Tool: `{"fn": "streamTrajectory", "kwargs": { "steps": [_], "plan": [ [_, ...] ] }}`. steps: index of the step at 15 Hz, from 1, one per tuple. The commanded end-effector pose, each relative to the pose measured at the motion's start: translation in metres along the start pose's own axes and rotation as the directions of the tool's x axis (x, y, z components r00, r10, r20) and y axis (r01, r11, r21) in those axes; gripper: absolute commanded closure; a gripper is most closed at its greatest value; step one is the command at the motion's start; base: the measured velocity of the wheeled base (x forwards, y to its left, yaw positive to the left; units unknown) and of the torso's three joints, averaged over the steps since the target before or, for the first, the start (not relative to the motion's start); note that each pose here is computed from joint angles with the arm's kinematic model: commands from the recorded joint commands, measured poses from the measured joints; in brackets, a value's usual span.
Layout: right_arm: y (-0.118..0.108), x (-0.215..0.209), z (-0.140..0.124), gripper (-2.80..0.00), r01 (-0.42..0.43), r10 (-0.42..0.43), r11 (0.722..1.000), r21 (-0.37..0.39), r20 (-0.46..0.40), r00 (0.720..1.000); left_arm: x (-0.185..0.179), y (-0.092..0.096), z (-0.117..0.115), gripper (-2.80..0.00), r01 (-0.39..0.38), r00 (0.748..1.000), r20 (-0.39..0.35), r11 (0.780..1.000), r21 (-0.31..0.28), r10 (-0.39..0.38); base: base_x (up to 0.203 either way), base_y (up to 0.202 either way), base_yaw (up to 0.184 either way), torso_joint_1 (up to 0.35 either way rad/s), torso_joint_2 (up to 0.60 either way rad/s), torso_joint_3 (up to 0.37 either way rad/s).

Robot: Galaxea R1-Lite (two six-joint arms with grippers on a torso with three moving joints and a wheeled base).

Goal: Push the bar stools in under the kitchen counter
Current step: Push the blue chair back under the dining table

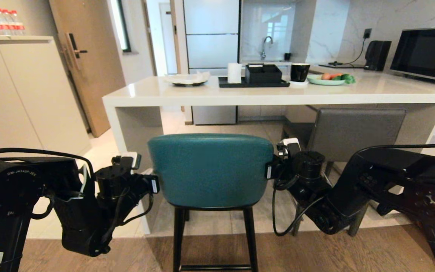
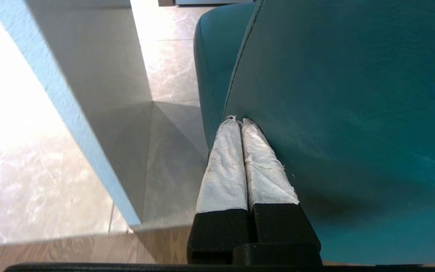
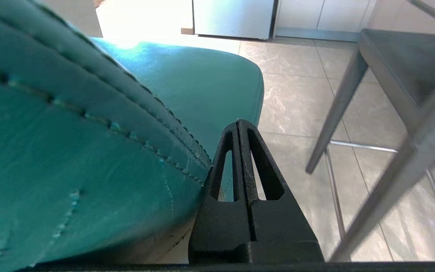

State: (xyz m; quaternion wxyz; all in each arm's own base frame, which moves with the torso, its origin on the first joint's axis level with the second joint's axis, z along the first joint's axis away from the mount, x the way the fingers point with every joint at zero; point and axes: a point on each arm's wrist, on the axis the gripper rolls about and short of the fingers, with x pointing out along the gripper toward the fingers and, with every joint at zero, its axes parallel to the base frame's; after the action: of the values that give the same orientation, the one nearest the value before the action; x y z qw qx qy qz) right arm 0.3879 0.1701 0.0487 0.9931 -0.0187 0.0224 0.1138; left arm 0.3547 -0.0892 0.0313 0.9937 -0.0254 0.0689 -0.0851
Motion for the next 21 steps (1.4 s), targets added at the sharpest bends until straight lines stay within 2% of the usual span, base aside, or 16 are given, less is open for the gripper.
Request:
{"fn": "streamTrajectory", "kwargs": {
  "steps": [1, 5, 18, 21],
  "plan": [
    [0.000, 0.000, -0.002, 0.00, 0.002, -0.002, 1.000, 0.001, -0.001, 1.000, 0.002, -0.004, 0.003, 0.00, 0.013, 1.000, 0.021, 1.000, -0.001, -0.013, 0.194, 0.000, 0.003, 0.005, 0.01, 0.001],
    [-0.001, 0.001, -0.002, 0.00, 0.005, -0.005, 1.000, 0.000, -0.001, 1.000, 0.002, -0.006, 0.003, 0.00, 0.019, 1.000, 0.008, 1.000, 0.001, -0.019, 0.189, 0.000, 0.002, 0.000, 0.00, 0.000],
    [0.003, 0.004, 0.004, 0.00, 0.000, 0.000, 1.000, 0.006, 0.017, 1.000, 0.002, -0.008, 0.016, 0.00, 0.024, 0.999, 0.042, 1.000, -0.002, -0.024, 0.188, 0.000, 0.002, 0.003, 0.00, 0.002],
    [0.002, 0.001, 0.011, 0.00, 0.006, -0.007, 1.000, 0.010, 0.030, 1.000, -0.005, -0.012, 0.020, 0.00, 0.028, 0.998, 0.048, 1.000, -0.001, -0.028, 0.079, 0.000, 0.001, 0.006, 0.00, 0.002]
  ]
}}
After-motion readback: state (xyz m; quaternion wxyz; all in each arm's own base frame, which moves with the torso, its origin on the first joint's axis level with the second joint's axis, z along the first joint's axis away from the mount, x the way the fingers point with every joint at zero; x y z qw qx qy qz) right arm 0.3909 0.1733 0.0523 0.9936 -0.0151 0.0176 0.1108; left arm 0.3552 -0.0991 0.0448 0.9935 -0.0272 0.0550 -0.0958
